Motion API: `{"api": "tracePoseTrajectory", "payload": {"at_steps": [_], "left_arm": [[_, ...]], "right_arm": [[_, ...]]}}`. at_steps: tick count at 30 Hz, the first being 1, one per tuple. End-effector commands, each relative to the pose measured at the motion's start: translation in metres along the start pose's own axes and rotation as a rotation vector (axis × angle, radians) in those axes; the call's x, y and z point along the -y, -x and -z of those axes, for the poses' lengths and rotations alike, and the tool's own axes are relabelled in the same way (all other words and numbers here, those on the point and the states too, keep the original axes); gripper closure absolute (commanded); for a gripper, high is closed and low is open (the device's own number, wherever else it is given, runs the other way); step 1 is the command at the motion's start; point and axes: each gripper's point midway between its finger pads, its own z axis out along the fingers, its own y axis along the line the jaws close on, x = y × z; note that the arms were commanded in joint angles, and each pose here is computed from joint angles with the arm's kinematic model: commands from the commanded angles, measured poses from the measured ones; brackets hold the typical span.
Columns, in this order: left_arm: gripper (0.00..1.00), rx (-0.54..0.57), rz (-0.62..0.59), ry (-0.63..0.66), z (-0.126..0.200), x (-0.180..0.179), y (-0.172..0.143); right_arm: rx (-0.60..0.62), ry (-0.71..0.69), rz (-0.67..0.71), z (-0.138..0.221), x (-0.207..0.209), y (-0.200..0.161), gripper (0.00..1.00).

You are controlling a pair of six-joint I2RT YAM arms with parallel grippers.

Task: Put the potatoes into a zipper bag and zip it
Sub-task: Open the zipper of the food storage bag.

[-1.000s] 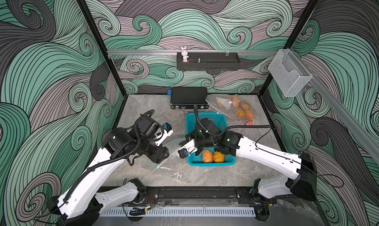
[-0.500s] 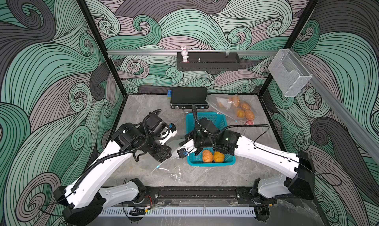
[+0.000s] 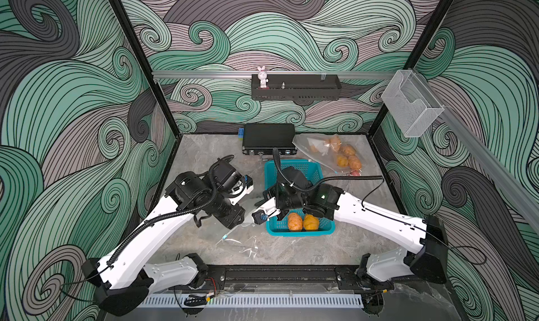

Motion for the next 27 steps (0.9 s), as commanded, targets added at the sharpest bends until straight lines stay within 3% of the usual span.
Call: {"api": "tracePoseTrajectory", "payload": {"at_steps": [1,27], "left_arm": [[0.50,-0.010,-0.001,0.034,0.0115,-0.0031,-0.0049],[0.53,-0.051,-0.030,0.059,0.0036,-0.0002,-0.0031]], "right_arm": [[0.028,-0.001,-0.011,0.0061,0.0063,0.0074,1.00],[0.043,-0.012,-0.042,0.0118,0.0134,0.0109,1.00]]}}
